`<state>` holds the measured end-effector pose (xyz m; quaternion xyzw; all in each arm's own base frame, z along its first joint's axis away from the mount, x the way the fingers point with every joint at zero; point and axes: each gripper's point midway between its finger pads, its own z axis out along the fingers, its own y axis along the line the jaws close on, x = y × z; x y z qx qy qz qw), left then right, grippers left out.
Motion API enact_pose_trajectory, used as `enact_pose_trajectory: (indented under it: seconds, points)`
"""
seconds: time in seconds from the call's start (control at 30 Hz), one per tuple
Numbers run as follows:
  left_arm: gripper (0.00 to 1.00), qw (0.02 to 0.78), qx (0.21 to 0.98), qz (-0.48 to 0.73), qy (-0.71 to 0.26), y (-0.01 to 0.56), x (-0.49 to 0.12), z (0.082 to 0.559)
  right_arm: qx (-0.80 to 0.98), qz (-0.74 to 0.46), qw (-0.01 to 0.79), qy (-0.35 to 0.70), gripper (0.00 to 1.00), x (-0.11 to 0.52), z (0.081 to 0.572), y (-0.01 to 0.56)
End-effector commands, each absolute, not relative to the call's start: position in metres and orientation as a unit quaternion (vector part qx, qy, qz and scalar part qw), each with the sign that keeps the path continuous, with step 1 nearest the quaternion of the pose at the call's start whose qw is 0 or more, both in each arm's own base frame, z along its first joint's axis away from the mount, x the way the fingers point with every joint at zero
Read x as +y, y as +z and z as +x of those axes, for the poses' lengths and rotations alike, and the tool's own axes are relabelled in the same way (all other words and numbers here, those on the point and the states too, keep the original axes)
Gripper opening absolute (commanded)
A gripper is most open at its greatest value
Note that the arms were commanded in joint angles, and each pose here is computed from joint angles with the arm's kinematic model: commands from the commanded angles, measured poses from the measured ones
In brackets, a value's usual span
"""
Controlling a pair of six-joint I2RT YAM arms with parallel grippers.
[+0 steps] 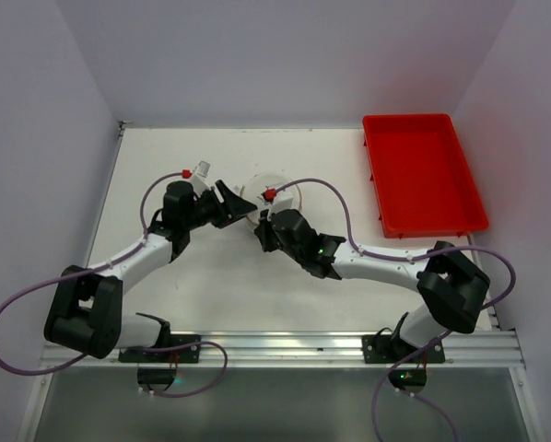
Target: Unzip the laundry bag and remove the bra
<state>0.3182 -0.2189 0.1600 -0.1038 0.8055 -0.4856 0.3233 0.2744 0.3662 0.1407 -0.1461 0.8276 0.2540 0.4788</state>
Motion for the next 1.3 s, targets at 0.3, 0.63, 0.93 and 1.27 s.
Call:
enact_pose_trajectory:
  seconds: [0.3,0.63,0.93,1.27]
  points:
    - [0.0,0.33,0.79,-0.073,-0.511,0.17,-0.226,0.326,0.808,-0.141,0.5,0.28,0.0,0.379,0.277,0.172]
    - [0.0,0.312,0.798,-0.044,-0.513,0.172,-0.216,0.34,0.825,-0.217,0.492,0.175,0.0,0.341,0.273,0.157]
    - [0.0,0.307,0.788,-0.036,-0.532,0.172,-0.205,0.344,0.816,-0.218,0.499,0.191,0.0,0.298,0.28,0.158]
    - [0.0,0.331,0.798,-0.04,-0.502,0.187,-0.198,0.367,0.827,-0.22,0.478,0.197,0.0,0.291,0.281,0.15]
